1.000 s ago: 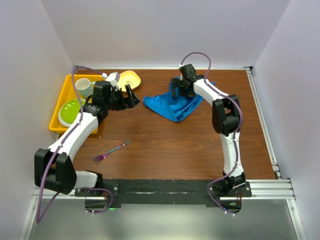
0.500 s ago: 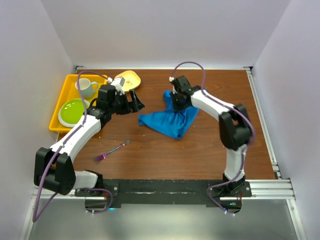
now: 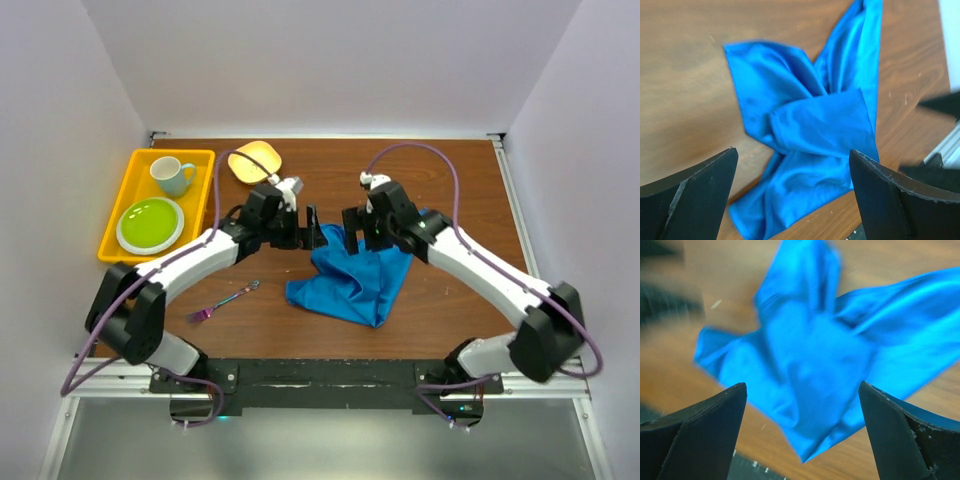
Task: Fold the napkin, place the utensils inside, and roll it up
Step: Move the napkin to the centre of the board, then flatten the napkin out
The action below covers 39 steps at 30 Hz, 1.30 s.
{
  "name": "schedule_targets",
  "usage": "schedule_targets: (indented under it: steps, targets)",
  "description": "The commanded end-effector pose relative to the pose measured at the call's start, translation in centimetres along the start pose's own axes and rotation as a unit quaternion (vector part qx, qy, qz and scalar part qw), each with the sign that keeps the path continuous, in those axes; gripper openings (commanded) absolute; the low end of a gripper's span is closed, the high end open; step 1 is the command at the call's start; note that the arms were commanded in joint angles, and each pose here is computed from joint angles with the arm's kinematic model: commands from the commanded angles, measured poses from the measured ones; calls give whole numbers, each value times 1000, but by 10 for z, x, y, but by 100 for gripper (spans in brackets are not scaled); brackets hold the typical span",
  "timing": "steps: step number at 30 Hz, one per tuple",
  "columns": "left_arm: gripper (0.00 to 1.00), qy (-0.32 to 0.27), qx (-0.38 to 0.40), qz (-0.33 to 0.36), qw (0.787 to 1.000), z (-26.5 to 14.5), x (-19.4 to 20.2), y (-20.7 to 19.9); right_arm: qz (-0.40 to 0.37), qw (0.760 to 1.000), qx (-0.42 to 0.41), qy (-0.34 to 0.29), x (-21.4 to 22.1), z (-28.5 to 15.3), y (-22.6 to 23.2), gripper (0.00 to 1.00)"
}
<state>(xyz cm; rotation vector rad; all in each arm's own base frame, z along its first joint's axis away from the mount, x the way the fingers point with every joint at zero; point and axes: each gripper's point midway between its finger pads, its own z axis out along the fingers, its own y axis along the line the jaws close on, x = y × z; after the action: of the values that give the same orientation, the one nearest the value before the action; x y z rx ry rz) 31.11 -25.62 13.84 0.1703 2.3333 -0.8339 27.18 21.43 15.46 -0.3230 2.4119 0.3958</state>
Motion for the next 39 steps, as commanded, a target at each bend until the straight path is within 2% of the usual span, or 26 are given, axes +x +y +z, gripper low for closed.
schedule_targets:
  steps: [1, 2, 3, 5, 7, 8, 10, 11, 15, 17, 22, 24, 25, 26, 28, 29, 31, 32, 33, 34, 36, 37, 38, 39]
  targets:
    - [98, 15, 2, -5, 1000, 23, 3, -19, 26, 990, 141, -16, -50, 10, -50, 98]
    - [98, 34, -9, -4, 999, 33, 13, -16, 44, 987, 157, -4, -49, 23, -60, 98]
    - [98, 33, -29, -3, 999, 37, 8, -15, 67, 984, 166, -8, -58, 27, -77, 98]
    - [98, 54, -53, 9, 997, 54, 17, -8, 79, 987, 141, 5, -67, 49, -80, 98]
    - [98, 50, -60, 25, 997, 66, 5, -10, 87, 980, 176, 15, -76, 54, -99, 96]
    - [98, 67, -77, 30, 994, 79, 12, 1, 86, 978, 189, 27, -74, 57, -104, 95]
    - [97, 70, -90, 57, 992, 89, -1, 2, 85, 971, 218, 41, -68, 69, -118, 95]
    - [96, 80, -117, 65, 988, 100, 4, 16, 91, 970, 220, 44, -65, 73, -124, 94]
    - [94, 106, -139, 105, 979, 126, -5, 26, 103, 971, 204, 72, -46, 98, -130, 86]
    - [93, 133, -148, 108, 974, 141, 7, 36, 102, 970, 201, 85, -40, 106, -130, 84]
    - [91, 132, -153, 103, 974, 155, 8, 37, 108, 966, 212, 101, -25, 120, -135, 79]
    - [82, 123, -164, 101, 974, 156, 5, 40, 110, 966, 210, 105, -19, 124, -135, 72]
    - [78, 120, -167, 101, 973, 156, 4, 40, 111, 966, 208, 103, -18, 126, -135, 64]
    - [67, 118, -169, 102, 973, 156, 4, 41, 112, 967, 205, 105, -16, 129, -135, 62]
    - [55, 117, -171, 102, 973, 157, 3, 41, 116, 967, 199, 107, -11, 134, -135, 56]
    - [44, 115, -171, 101, 973, 156, 2, 41, 117, 967, 200, 108, -10, 136, -137, 47]
    - [33, 113, -168, 103, 974, 156, 0, 39, 121, 968, 194, 102, -13, 139, -138, 36]
    - [19, 111, -166, 103, 974, 156, -1, 38, 125, 969, 190, 101, -14, 140, -139, 32]
    - [10, 105, -163, 105, 975, 156, -7, 35, 128, 969, 185, 101, -14, 143, -140, 18]
    - [2, 101, -164, 105, 976, 155, -11, 33, 130, 970, 180, 95, -23, 144, -140, 12]
    - [0, 77, -161, 117, 977, 151, -34, 23, 121, 972, 182, 86, -37, 145, -144, 0]
    - [0, 64, -158, 124, 978, 149, -47, 17, 116, 974, 181, 65, -62, 140, -142, 0]
    - [0, 32, -149, 130, 980, 141, -78, 4, 105, 975, 187, 53, -77, 135, -146, 0]
    - [0, 13, -143, 139, 980, 136, -97, -3, 101, 978, 181, 10, -119, 124, -141, 0]
